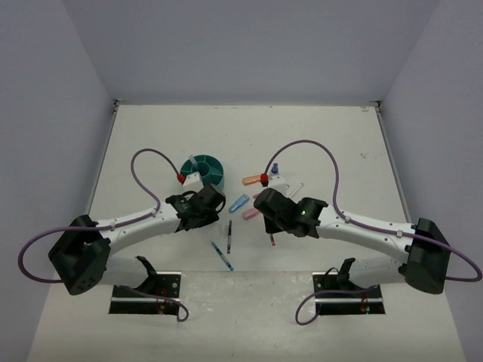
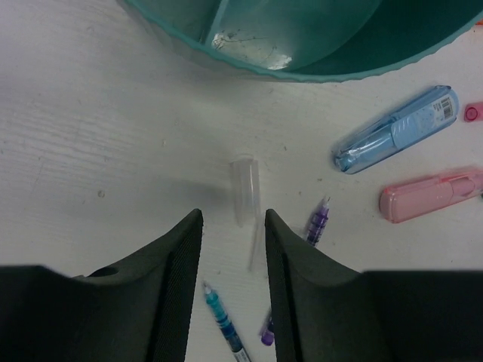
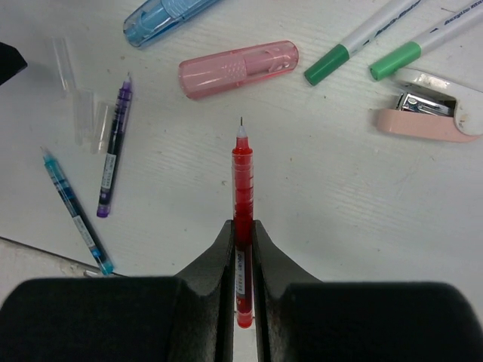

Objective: Sort the stationery into containers
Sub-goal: Pick up the pen from the center of the board, then pick up the pen cap from the center of the board.

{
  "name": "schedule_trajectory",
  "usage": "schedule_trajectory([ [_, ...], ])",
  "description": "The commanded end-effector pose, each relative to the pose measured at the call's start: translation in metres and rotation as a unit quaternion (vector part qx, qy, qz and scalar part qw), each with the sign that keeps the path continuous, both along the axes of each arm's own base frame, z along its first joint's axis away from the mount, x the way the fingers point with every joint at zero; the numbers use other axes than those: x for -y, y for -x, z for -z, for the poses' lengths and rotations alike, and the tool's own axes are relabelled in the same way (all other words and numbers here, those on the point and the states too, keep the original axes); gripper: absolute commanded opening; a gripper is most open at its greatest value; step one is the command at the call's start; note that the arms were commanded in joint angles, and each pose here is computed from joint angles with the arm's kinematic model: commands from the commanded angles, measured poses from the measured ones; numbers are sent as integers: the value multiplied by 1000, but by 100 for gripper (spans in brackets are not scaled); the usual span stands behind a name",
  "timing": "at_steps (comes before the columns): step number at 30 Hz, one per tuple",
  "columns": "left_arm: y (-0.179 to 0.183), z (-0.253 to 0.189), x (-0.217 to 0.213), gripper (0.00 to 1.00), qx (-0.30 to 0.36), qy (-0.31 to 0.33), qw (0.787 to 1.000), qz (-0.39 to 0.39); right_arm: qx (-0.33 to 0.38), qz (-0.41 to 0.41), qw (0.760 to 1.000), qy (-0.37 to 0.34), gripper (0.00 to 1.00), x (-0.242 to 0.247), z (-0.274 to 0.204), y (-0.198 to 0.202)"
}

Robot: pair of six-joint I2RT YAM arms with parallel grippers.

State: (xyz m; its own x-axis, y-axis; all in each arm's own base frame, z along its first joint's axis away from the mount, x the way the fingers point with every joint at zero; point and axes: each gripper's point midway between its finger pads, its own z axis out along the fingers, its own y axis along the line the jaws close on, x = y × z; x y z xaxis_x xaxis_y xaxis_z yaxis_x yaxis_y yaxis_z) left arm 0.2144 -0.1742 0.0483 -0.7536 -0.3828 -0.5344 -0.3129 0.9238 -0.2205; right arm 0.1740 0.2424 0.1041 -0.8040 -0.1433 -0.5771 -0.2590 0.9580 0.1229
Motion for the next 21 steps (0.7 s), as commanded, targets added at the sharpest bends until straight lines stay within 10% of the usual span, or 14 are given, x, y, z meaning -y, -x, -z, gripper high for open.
schedule_trajectory([
  [1, -20, -10, 15, 42, 16, 7, 1000, -24, 18, 8, 1000, 18, 0, 13, 0, -3],
  [21, -18, 24, 16, 38, -58, -79, 994, -38, 36, 43, 998, -7, 0, 31, 3, -8],
])
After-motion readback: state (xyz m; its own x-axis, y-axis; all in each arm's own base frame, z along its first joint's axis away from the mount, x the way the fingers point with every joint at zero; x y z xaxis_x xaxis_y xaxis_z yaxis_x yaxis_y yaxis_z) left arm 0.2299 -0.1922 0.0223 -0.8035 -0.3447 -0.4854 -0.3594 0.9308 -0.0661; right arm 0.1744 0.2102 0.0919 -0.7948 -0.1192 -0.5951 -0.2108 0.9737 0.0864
